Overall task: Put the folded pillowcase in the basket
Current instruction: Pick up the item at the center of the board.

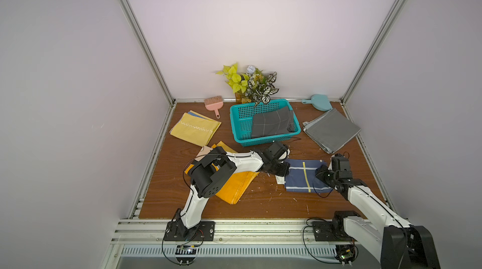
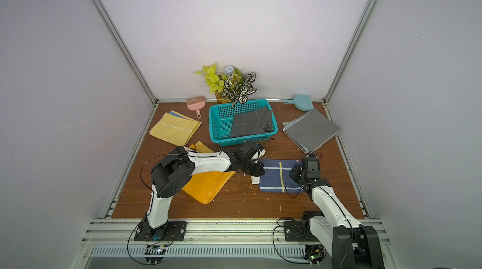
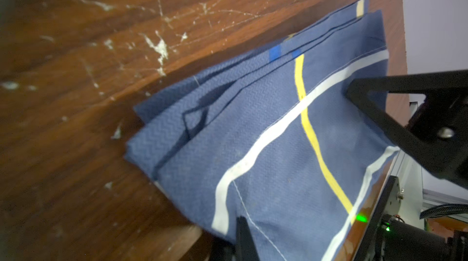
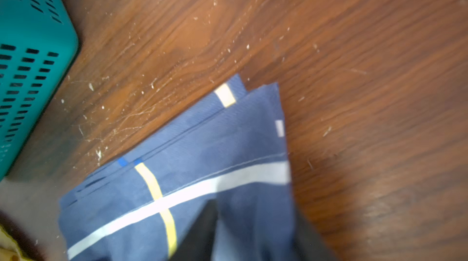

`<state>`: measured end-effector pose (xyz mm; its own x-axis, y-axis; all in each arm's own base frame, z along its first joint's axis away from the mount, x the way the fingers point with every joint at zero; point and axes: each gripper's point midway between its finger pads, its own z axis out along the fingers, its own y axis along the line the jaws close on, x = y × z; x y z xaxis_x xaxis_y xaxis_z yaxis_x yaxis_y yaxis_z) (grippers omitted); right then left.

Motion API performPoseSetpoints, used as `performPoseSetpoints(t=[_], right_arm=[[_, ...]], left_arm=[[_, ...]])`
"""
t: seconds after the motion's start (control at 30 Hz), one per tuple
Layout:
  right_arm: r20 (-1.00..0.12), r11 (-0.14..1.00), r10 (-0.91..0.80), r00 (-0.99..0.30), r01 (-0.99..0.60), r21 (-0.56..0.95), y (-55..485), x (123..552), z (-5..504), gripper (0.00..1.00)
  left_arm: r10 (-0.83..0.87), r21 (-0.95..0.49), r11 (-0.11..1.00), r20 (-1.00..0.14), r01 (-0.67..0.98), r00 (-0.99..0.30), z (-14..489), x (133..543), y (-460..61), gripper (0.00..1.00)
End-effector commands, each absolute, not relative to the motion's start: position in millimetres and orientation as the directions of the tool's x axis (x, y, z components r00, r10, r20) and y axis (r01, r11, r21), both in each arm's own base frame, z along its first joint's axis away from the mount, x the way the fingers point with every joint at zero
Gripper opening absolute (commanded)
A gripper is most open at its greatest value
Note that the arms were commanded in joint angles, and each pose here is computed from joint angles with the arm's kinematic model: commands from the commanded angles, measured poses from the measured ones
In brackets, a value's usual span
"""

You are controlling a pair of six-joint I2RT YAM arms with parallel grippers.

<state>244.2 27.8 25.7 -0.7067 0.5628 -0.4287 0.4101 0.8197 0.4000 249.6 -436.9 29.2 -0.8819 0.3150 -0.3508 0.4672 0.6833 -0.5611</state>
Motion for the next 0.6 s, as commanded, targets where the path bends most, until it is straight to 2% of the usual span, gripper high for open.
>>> performPoseSetpoints(t=[0.0,0.27,0.57], right_arm=[[-0.328,0.814,0.541,-0.774,0.384,0.436,47.0,224.7,12.6,0.0],[-0.428,0.836,0.501,-0.752,0.294,0.463,53.9,252.2,74.8,0.0],[-0.56,0.839,0.44,-0.702,0.1,0.534,92.8,277.3,194.6,0.0]], left_arm=[[0.343,-0.454,0.775,-0.281,0.439,-0.896,0.1,239.5,-401.9,0.0],[0.289,-0.476,0.742,-0.407,0.472,-0.866,69.2,252.8,-403.7,0.0],[0.261,-0.494,0.68,-0.528,0.542,-0.808,166.4,259.9,-415.9,0.0]])
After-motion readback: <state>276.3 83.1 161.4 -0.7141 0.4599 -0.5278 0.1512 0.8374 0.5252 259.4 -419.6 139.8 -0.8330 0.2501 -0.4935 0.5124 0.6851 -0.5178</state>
